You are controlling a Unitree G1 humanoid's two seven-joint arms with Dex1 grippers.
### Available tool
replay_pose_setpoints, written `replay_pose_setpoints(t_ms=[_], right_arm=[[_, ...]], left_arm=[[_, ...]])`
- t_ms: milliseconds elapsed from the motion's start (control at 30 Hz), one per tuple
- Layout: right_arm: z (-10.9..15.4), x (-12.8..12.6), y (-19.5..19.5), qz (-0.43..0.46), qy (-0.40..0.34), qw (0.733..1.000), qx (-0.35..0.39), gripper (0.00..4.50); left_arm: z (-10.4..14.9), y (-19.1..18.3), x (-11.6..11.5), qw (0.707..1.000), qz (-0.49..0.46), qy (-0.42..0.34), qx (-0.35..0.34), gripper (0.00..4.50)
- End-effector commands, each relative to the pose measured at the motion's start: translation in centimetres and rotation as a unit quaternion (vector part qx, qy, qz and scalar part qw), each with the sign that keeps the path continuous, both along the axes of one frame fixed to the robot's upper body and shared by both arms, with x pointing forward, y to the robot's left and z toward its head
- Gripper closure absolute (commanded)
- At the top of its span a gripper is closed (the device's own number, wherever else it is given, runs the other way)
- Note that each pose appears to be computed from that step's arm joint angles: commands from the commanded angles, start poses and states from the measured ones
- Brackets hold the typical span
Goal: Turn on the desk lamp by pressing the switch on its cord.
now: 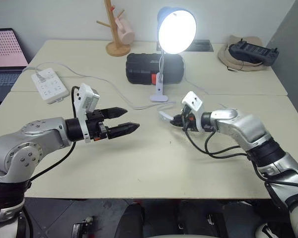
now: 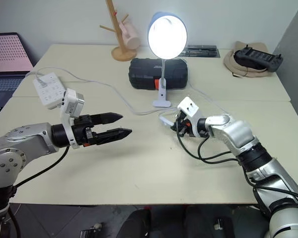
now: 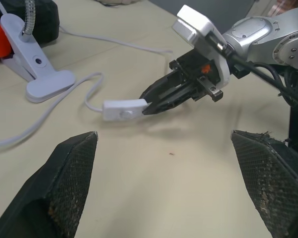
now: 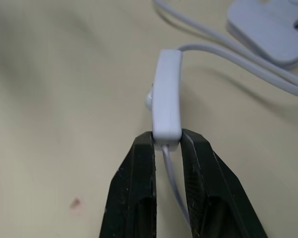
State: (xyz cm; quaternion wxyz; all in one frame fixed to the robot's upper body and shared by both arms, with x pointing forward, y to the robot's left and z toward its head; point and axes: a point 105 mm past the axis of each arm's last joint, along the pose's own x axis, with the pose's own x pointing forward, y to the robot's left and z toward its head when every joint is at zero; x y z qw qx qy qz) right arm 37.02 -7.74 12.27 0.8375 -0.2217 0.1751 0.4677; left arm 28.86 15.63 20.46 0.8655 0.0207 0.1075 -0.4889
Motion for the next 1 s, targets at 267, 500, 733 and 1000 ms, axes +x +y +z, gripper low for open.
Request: replay_pose_setpoints(t_ms=[267, 500, 733, 1000], right_arm=[[1.4, -0.7, -0.3, 0.036, -0.008, 0.999, 0.015, 2.2], [4.5, -4.3, -2.2, 0.049, -0.003, 0.998, 0.046, 0.54], [6.0, -7.6, -5.8, 0.0, -0.021, 0.998, 0.059, 0.02], [5.5, -9.9, -7.7, -0.096, -0.025, 0.99, 0.096, 0.02]], left_arm=[[1.0, 0.8, 0.5, 0.999, -0.026, -0.028, 0.034, 0.0], [1.0, 2.1, 1.5, 0.997, -0.034, -0.026, 0.062, 0.0], [1.3, 3.6, 2.9, 0.993, -0.042, -0.029, 0.103, 0.0], [0.6, 4.8, 3.7, 0.988, -0.047, -0.028, 0.146, 0.0]])
